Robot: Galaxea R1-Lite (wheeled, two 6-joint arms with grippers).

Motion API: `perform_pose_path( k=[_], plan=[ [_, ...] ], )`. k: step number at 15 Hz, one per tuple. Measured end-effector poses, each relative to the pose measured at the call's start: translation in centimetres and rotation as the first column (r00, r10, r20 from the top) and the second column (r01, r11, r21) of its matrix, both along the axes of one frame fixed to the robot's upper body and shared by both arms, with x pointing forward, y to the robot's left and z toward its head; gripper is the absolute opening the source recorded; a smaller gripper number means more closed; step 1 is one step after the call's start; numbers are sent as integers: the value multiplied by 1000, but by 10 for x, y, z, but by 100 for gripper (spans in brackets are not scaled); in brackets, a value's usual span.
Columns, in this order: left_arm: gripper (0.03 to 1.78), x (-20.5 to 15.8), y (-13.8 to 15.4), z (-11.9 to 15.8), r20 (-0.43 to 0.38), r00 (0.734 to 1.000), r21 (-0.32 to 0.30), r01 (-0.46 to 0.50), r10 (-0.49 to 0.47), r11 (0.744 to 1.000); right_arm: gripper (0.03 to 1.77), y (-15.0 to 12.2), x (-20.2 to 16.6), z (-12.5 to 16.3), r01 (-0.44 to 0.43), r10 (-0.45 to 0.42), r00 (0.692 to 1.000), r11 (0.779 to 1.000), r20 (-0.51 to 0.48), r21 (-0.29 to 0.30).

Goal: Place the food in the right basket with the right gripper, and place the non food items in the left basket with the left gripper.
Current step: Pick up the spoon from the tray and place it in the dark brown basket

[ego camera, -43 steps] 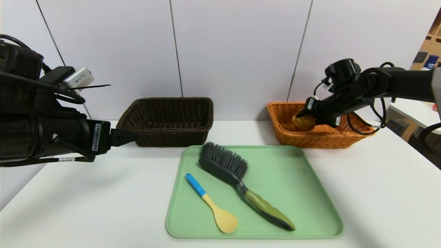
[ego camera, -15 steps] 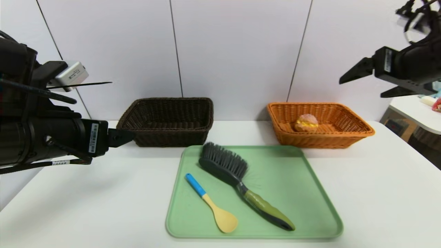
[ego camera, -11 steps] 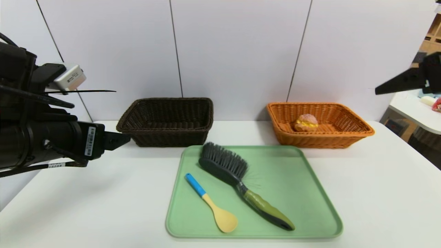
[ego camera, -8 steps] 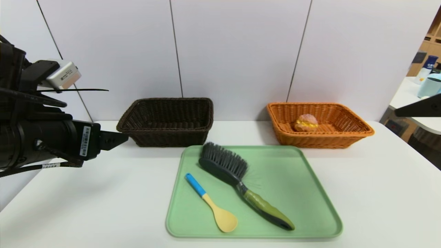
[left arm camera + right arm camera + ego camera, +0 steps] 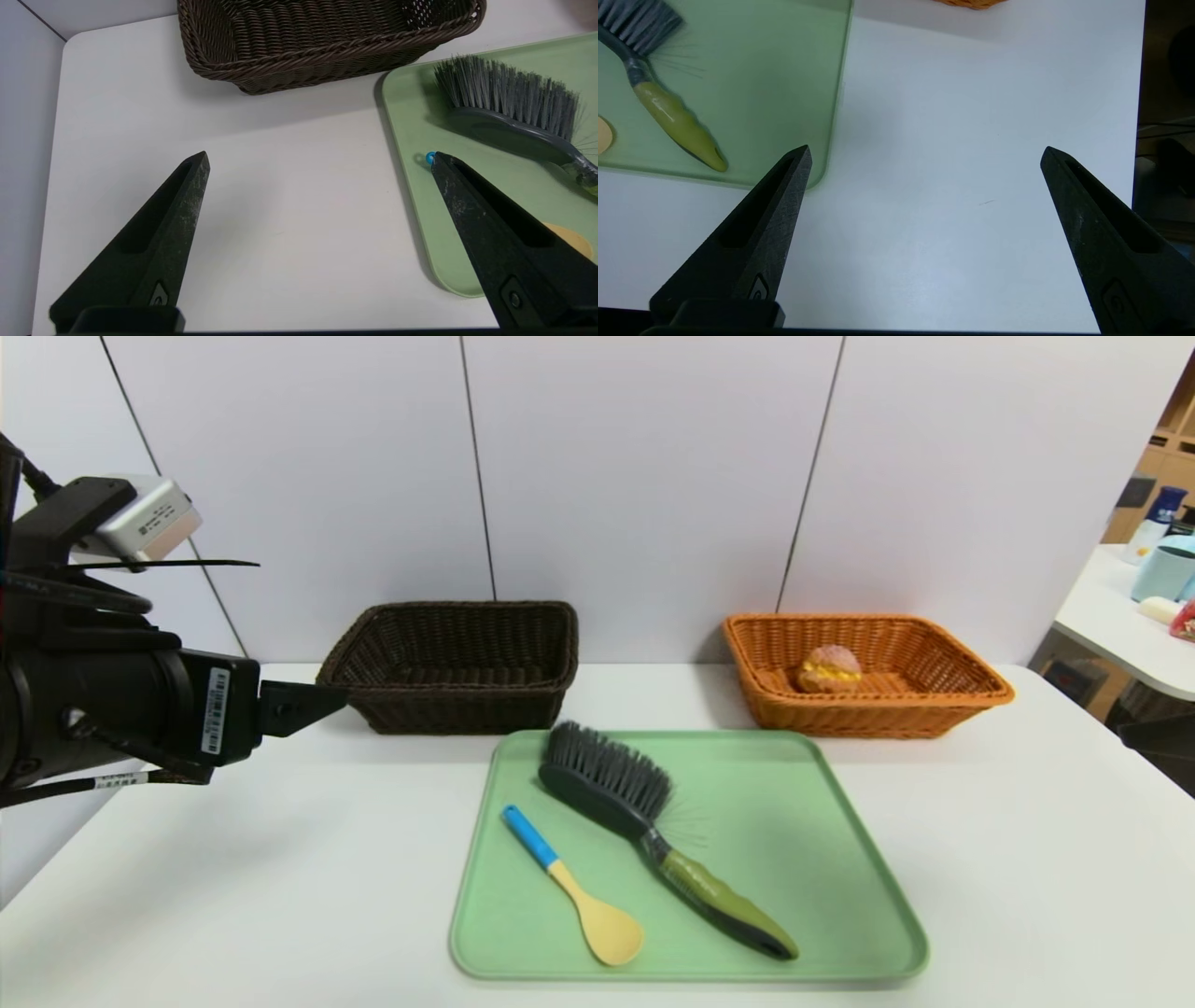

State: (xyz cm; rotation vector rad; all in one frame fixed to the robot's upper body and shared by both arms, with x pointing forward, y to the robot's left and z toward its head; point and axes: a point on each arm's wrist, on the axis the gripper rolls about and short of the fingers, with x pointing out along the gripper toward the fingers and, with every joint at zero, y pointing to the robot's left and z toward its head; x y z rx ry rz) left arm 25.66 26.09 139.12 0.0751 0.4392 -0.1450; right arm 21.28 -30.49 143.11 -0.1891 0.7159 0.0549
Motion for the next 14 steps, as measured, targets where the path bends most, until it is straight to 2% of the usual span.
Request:
perform_pose_path(
  k=[5,9,12,14],
  plan=[
    [169,-4,1,0,-10,1000,-8,24,-24,1000,169,0,3,-4,-4,5,1000,1000,23,-12],
    [169,-8,-14,6,-24,997,-34,71,-72,997,169,0,2,-3,3,-3,999,1000,38,-4],
    [169,-11,-31,20,-85,993,-102,71,-80,992,169,0,2,-5,8,-8,999,1000,31,-5],
    [169,-7,-45,23,-161,984,-139,50,-72,989,169,0,3,-9,8,-8,1000,1000,15,-9]
  ],
)
